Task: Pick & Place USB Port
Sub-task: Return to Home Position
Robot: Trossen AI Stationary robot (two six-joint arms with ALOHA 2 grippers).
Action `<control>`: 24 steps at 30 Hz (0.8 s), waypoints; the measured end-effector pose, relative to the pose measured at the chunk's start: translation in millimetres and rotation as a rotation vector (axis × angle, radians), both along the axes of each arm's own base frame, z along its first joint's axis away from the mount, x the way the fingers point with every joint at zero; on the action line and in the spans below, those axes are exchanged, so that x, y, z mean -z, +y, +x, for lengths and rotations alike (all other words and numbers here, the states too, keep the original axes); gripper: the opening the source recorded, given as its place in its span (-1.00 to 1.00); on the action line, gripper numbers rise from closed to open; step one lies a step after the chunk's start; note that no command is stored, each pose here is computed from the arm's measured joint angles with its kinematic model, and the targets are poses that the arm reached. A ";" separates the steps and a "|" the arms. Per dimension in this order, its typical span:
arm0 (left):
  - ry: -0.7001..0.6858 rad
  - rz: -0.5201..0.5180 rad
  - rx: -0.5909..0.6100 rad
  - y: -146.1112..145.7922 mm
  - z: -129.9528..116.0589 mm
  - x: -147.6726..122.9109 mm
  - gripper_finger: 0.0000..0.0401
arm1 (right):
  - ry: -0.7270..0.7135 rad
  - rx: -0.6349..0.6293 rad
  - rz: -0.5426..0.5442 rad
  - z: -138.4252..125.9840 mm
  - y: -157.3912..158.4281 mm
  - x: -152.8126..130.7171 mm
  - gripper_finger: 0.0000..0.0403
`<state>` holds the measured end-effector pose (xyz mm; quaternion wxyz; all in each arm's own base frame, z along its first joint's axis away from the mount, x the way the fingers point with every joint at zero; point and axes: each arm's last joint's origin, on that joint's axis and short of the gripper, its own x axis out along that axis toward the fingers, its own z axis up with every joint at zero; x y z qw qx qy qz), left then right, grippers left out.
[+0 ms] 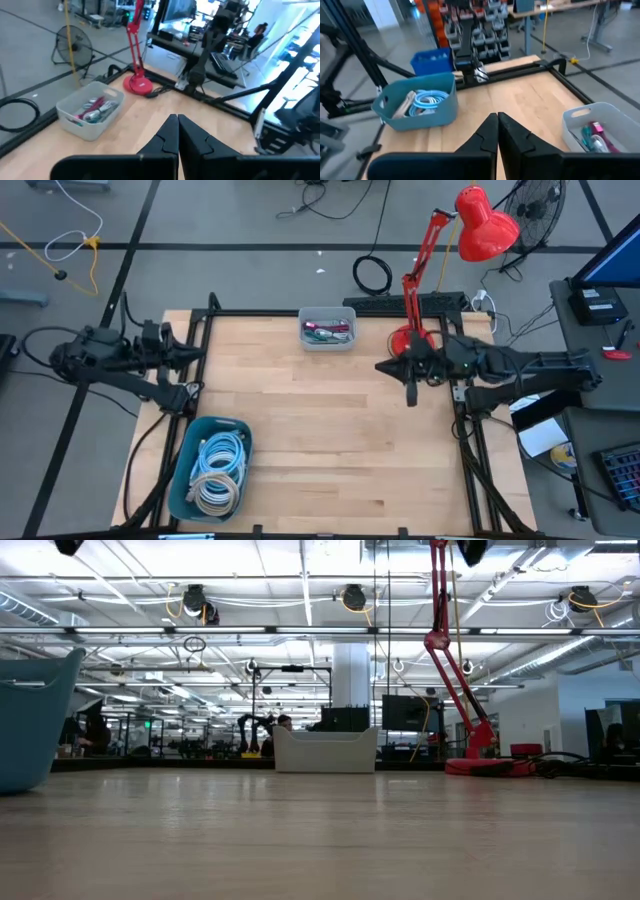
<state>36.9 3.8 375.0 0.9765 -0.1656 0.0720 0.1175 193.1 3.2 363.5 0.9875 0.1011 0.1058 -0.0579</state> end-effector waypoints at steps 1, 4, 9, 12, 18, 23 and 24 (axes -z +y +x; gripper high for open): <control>-0.002 -0.003 0.010 -0.2 -0.6 3.9 -1.00 | -0.023 -0.005 0.005 -4.3 0.8 8.9 -1.00; 0.019 -0.007 0.050 -1.0 -1.8 16.6 -1.00 | -0.090 -0.020 0.009 -16.7 3.0 32.9 -1.00; 0.036 -0.030 0.048 -0.7 -3.5 38.2 -1.00 | -0.195 -0.039 0.016 -35.8 4.9 67.3 -1.00; 0.031 -0.061 0.042 0.0 -6.2 50.3 -1.00 | -0.235 -0.054 0.020 -45.2 6.3 84.2 -1.00; -0.015 -0.126 0.033 2.6 -17.3 70.6 -1.00 | -0.225 -0.062 0.021 -57.8 6.6 110.7 -1.00; -0.060 -0.152 0.021 5.0 -26.0 76.9 -1.00 | -0.231 -0.059 0.044 -66.3 5.8 126.2 -1.00; -0.067 -0.156 0.018 5.4 -27.0 77.0 -1.00 | -0.230 -0.059 0.046 -67.8 5.6 129.7 -1.00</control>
